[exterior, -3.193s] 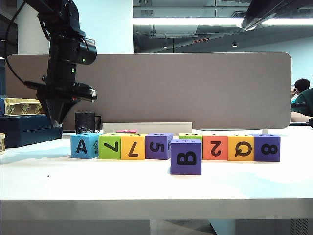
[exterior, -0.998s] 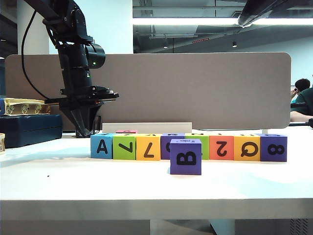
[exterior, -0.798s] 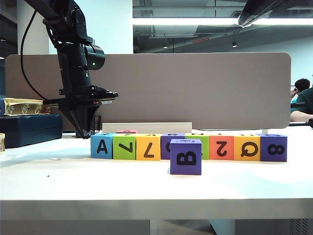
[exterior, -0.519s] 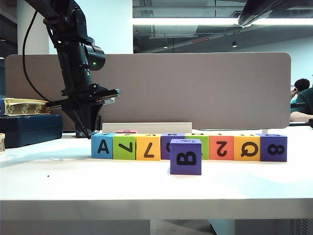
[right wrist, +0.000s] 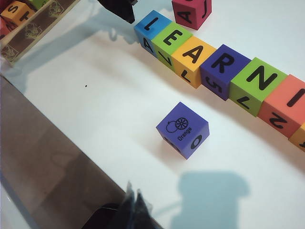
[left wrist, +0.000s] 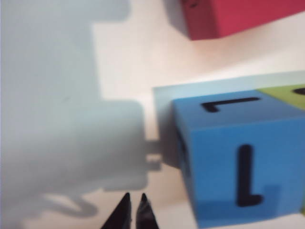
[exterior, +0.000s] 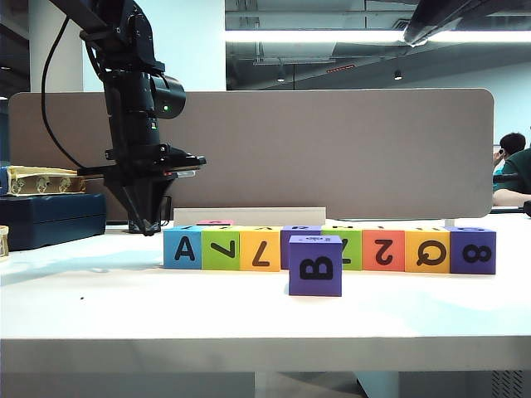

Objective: Select the appropriate blocks from the scattered letter blocks on the table and arrange them in a row to spell out "LEARNING".

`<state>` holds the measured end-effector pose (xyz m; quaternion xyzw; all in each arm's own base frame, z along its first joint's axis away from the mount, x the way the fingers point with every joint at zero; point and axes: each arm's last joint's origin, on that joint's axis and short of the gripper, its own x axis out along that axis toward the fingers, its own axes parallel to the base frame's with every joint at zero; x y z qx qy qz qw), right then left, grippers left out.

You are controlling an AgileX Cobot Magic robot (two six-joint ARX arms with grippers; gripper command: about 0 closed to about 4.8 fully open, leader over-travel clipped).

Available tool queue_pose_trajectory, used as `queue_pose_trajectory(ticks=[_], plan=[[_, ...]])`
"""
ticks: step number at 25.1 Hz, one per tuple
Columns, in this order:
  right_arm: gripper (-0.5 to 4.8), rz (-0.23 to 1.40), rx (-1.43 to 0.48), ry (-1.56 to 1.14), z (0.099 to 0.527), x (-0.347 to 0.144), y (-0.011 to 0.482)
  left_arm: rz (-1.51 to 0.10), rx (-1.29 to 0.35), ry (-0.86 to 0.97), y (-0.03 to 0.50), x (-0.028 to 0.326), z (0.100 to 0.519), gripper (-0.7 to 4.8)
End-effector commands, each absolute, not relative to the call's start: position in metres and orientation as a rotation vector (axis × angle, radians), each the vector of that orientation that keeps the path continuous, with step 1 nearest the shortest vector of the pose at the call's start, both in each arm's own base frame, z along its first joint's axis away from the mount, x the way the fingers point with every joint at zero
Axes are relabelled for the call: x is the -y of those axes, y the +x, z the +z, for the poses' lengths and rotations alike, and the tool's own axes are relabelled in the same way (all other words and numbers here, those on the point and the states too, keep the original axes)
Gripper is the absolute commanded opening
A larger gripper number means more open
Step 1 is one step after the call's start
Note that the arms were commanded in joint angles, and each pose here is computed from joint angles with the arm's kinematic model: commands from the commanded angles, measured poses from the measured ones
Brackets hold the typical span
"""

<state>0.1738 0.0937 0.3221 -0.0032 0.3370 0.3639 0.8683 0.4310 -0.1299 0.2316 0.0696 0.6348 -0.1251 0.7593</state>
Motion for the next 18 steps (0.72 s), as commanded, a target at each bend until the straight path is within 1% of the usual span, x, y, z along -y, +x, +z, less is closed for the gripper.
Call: queue_pose_trajectory(ticks=[1, 2, 5, 9, 12, 18], plan=[[-0.02, 0.765, -0.681, -0.009, 0.325, -0.094, 0.174, -0.226, -1.366, 0.203, 0.431, 0.129, 0.236, 0.17], [-0.02, 0.765, -0.681, -0.009, 0.325, -0.094, 0.174, -0.203, -1.356, 0.221, 0.43, 0.127, 0.239, 0.17], [-0.02, 0.754, -0.669, -0.013, 0.33, -0.093, 0.174, -0.225, -1.315, 0.246, 0.426, 0.125, 0.254, 0.17], [-0.02, 0.705, -0.64, -0.035, 0.34, -0.092, 0.174, -0.249, -1.252, 0.226, 0.416, 0.123, 0.28, 0.17], [-0.02, 0.639, -0.626, -0.087, 0.35, -0.088, 0.173, -0.319, -1.199, 0.18, 0.403, 0.122, 0.306, 0.17], [-0.02, 0.561, -0.657, -0.14, 0.361, -0.083, 0.167, -0.43, -1.145, 0.13, 0.382, 0.125, 0.337, 0.17]])
